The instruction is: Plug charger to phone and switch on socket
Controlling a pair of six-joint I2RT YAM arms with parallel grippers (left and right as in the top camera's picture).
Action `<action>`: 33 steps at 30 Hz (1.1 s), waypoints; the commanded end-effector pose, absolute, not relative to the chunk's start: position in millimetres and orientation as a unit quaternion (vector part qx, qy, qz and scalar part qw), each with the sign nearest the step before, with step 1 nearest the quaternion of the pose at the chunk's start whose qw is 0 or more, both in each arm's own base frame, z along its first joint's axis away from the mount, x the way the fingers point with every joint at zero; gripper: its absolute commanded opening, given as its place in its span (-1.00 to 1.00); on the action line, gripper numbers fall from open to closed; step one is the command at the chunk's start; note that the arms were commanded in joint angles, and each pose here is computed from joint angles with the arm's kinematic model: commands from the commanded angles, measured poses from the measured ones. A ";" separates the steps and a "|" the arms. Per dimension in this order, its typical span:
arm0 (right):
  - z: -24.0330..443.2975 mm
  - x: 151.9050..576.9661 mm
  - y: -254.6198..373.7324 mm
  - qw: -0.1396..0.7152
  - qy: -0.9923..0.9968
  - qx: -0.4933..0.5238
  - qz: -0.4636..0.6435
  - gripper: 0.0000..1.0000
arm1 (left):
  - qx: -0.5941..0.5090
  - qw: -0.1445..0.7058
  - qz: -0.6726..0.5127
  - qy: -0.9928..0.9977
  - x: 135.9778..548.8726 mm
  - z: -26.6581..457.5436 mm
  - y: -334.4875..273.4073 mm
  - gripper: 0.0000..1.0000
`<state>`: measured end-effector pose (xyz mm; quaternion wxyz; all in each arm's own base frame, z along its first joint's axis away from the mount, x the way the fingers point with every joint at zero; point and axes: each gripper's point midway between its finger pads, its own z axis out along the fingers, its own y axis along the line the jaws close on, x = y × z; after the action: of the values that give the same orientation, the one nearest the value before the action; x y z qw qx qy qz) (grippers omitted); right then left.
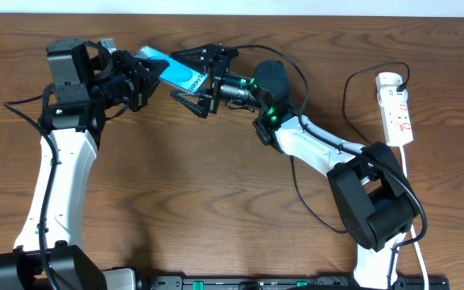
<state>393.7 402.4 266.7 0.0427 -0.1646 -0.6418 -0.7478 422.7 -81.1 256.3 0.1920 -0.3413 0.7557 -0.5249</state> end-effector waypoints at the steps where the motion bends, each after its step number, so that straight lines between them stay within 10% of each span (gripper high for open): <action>1: 276.6 389.6 403.1 -0.010 -0.648 -0.108 -0.754 0.99 | -0.313 0.216 -0.529 0.759 422.2 272.3 -82.0 -0.85; 20: 243.9 431.3 304.1 -0.113 -0.701 0.025 -0.703 0.99 | -0.306 0.226 -0.457 0.804 409.1 238.0 -54.9 -0.86; 33: 100.2 431.2 217.2 -0.077 -0.864 -0.081 -0.492 0.99 | -0.289 0.215 -0.432 0.827 395.9 223.3 -47.0 -0.85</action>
<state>428.3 229.2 110.9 -0.0087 -0.1416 -0.8243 -0.5480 396.0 -46.0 209.6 0.1927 -0.3205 0.8216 -0.4303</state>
